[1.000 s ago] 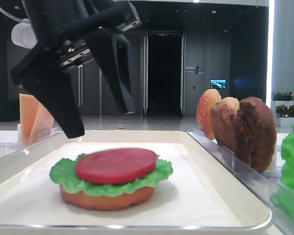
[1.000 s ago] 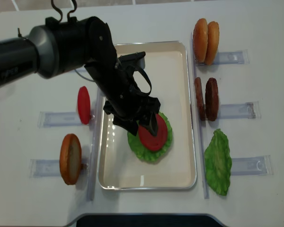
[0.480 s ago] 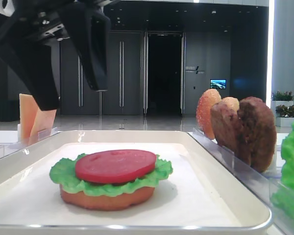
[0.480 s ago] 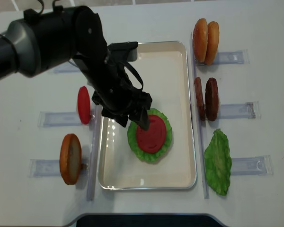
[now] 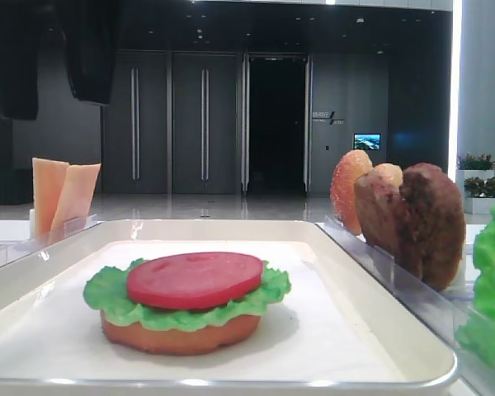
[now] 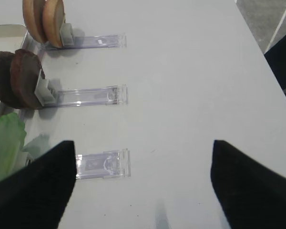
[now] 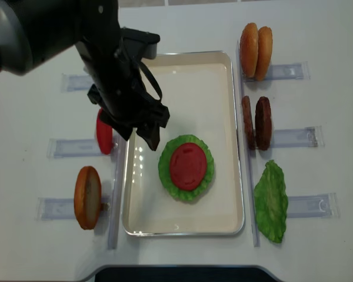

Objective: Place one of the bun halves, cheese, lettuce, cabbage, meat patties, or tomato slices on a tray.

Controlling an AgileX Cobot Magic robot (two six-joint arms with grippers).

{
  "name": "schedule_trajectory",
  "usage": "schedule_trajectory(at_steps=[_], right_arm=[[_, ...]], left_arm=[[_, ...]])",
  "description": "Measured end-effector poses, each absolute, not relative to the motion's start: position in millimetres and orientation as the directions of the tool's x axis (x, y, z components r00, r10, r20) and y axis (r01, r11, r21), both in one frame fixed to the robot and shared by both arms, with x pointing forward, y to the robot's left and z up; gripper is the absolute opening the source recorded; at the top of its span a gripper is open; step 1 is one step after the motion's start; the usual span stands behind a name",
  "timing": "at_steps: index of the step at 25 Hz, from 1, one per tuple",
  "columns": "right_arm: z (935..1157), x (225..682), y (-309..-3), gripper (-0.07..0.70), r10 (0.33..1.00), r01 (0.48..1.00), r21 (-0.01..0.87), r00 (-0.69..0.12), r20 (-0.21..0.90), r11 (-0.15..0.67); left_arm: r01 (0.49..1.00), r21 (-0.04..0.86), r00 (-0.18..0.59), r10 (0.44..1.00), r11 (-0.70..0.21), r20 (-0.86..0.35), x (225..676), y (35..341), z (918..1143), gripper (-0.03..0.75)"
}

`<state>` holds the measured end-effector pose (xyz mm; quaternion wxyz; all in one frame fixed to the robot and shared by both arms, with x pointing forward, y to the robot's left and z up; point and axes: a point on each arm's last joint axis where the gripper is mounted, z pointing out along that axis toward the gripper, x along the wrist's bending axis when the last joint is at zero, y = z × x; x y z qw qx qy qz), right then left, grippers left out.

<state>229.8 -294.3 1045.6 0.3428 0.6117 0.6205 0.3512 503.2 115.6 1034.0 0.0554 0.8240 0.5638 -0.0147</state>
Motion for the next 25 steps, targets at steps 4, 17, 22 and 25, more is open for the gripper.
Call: schedule_trajectory(at_steps=[4,17,22,25], right_arm=[[1045.6,229.8,-294.3,0.577,1.0,0.518,0.855,-0.017,0.004,0.005],[1045.6,229.8,-294.3,0.577,1.0,0.518,0.855,-0.017,0.004,0.005],[1045.6,229.8,-294.3,0.577,1.0,0.518,0.855,-0.017,0.004,0.005],[1045.6,229.8,-294.3,0.577,1.0,0.518,0.855,-0.017,0.004,0.005]], left_arm=[[0.927,0.114,0.364,0.93,-0.357,-0.056,509.1,115.9,1048.1,0.517],[0.935,0.144,0.332,0.943,-0.325,-0.033,516.0,127.9,1056.5,0.517],[0.953,0.163,0.266,0.963,-0.257,-0.037,524.7,149.7,1063.1,0.517],[0.958,0.179,0.235,0.971,-0.225,-0.038,528.4,163.6,1068.3,0.517]])
